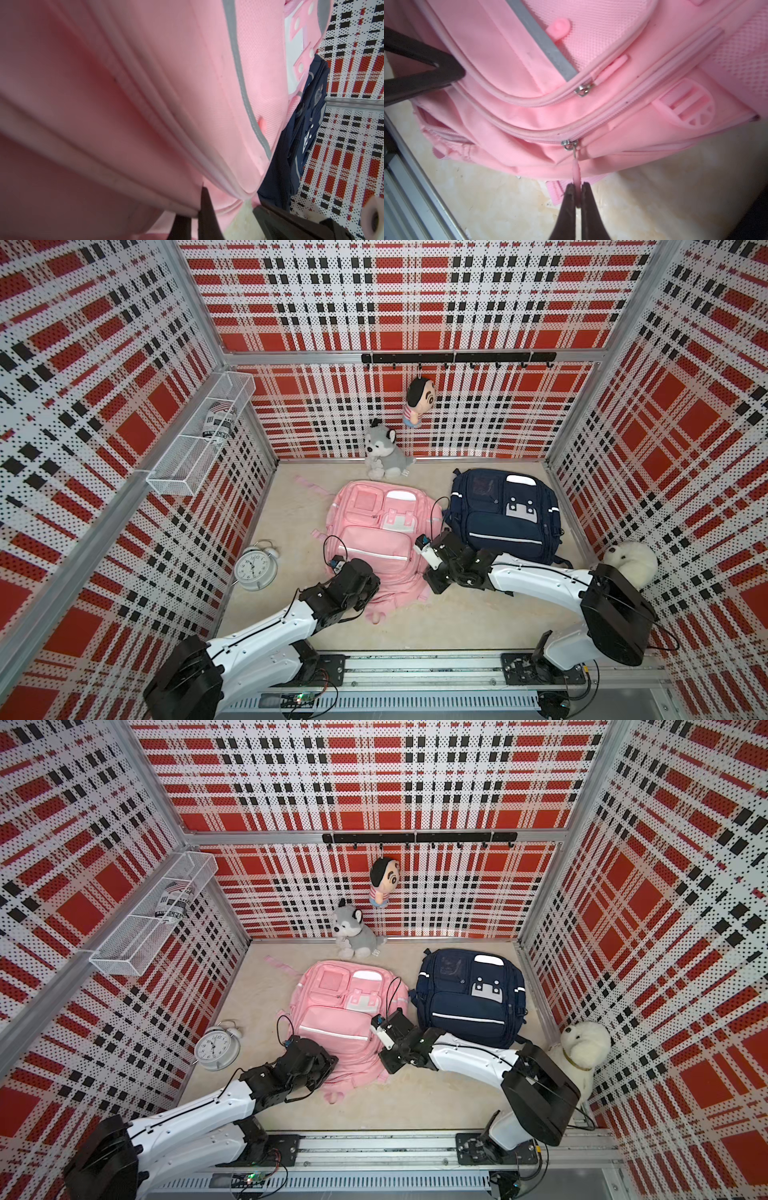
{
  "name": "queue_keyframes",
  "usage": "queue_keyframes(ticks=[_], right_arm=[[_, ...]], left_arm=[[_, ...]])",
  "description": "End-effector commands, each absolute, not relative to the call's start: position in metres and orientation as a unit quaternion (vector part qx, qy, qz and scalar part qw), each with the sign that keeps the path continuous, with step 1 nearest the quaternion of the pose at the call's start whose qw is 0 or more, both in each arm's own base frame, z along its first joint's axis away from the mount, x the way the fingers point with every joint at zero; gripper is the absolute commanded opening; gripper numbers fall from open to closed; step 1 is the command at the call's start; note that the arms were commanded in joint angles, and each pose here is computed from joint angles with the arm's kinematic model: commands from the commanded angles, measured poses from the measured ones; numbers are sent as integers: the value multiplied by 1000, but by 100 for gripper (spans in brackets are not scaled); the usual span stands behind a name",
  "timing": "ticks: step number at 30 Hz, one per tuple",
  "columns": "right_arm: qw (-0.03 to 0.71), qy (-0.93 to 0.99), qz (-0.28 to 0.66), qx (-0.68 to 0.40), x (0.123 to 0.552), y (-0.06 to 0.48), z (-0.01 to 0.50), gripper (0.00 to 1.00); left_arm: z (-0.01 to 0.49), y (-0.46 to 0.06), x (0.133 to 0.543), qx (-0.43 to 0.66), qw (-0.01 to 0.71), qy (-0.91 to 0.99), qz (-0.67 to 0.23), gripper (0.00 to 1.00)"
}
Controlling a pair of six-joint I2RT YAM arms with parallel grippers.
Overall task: Zip up the backpack
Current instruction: Zip the zipper on the backpack.
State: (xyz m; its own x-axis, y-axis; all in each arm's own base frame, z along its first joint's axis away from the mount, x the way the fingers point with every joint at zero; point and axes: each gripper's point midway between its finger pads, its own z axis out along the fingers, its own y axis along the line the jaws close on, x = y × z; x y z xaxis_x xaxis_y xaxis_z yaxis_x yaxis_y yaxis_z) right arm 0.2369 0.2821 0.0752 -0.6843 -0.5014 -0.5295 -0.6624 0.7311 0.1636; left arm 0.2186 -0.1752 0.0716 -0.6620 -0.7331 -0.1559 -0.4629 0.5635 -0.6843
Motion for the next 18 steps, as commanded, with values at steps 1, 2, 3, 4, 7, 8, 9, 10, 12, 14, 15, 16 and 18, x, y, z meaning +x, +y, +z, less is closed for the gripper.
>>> queue_keyframes(ticks=[1, 2, 3, 4, 7, 8, 9, 10, 12, 14, 15, 16, 18], right_arm=[[228, 923, 91, -295, 258, 237, 62, 0], [234, 923, 88, -292, 264, 236, 65, 0], [240, 923, 83, -290, 274, 234, 68, 0], [242, 923, 78, -288, 280, 232, 68, 0], [249, 931, 65, -258, 307, 222, 71, 0], [252, 934, 60, -247, 316, 217, 72, 0], [254, 936, 58, -238, 324, 214, 72, 0], [259, 936, 59, -231, 331, 213, 75, 0], [272, 936, 61, -216, 349, 211, 81, 0], [287, 933, 65, -207, 363, 211, 87, 0], [292, 932, 70, -204, 369, 213, 89, 0], [296, 930, 76, -202, 373, 215, 92, 0], [300, 928, 88, -204, 380, 222, 94, 0]], left_arm=[[49, -143, 209, -354, 229, 874, -241, 0], [48, -143, 208, -354, 229, 874, -242, 0], [47, -143, 208, -353, 228, 875, -242, 0], [48, -144, 208, -353, 228, 874, -245, 0], [47, -144, 207, -350, 228, 875, -246, 0], [48, -144, 207, -350, 229, 874, -247, 0], [48, -144, 207, -350, 229, 874, -248, 0], [48, -144, 206, -350, 229, 873, -250, 0], [47, -145, 206, -349, 228, 873, -253, 0], [46, -148, 205, -348, 226, 872, -259, 0], [46, -150, 204, -347, 225, 872, -262, 0], [45, -151, 204, -346, 225, 872, -263, 0], [46, -154, 205, -344, 225, 871, -269, 0]])
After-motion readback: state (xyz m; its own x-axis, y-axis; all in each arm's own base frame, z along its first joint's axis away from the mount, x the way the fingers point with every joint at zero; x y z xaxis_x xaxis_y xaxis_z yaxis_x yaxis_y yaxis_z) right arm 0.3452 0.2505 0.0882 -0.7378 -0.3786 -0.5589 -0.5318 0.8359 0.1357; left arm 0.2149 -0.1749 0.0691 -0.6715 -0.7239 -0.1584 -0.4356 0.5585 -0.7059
